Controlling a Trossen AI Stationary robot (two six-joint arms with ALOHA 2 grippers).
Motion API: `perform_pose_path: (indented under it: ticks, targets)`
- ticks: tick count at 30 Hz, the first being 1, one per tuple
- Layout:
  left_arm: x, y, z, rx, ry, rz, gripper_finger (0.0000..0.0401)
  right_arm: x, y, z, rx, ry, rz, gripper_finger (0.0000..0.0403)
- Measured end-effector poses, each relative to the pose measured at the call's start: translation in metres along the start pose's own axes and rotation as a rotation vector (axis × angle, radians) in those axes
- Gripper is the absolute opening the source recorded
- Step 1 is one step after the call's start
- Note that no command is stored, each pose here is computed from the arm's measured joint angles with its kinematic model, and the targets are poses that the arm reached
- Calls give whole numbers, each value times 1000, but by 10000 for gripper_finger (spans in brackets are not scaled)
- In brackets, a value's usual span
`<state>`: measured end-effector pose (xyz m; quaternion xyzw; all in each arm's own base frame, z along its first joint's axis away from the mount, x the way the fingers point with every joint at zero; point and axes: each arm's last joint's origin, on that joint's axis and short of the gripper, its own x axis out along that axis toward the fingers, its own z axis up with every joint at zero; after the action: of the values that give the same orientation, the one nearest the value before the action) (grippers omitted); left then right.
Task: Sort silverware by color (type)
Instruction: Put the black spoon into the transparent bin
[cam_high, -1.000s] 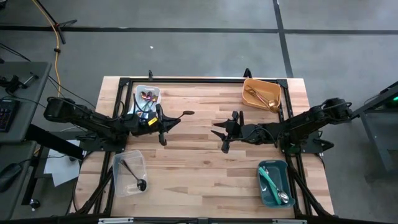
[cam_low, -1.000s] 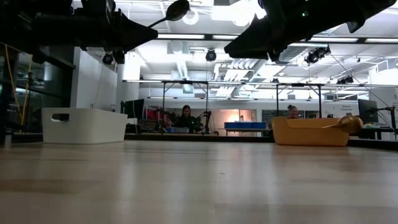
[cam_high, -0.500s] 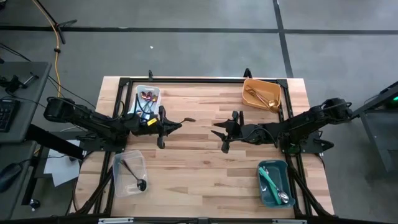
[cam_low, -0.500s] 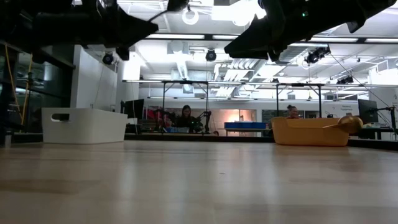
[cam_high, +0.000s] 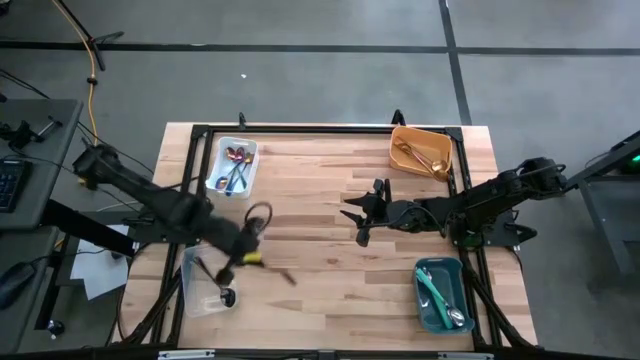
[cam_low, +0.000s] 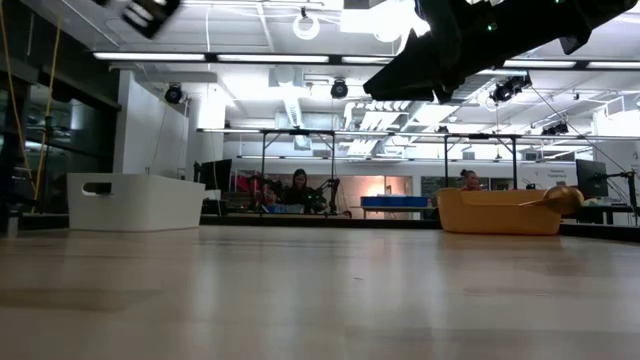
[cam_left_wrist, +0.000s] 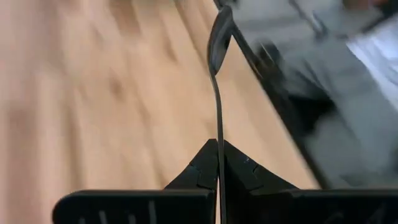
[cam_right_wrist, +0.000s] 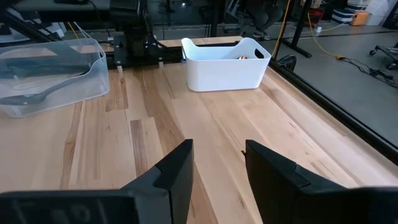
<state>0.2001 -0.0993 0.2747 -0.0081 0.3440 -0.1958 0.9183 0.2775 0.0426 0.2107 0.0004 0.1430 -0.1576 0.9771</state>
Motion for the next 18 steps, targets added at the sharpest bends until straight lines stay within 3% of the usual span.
perform_pose_path:
  ticks: [7, 12, 18]
  targets:
    - [-21, -54, -5, -269, 294, -153, 0, 0, 0, 0, 22, 0, 0, 140]
    - [-31, -74, -28, -450, 491, -85, 0, 0, 0, 0, 43, 1, 0, 140]
    - [-41, -80, -43, -478, 594, -23, 0, 0, 0, 0, 41, 1, 0, 140]
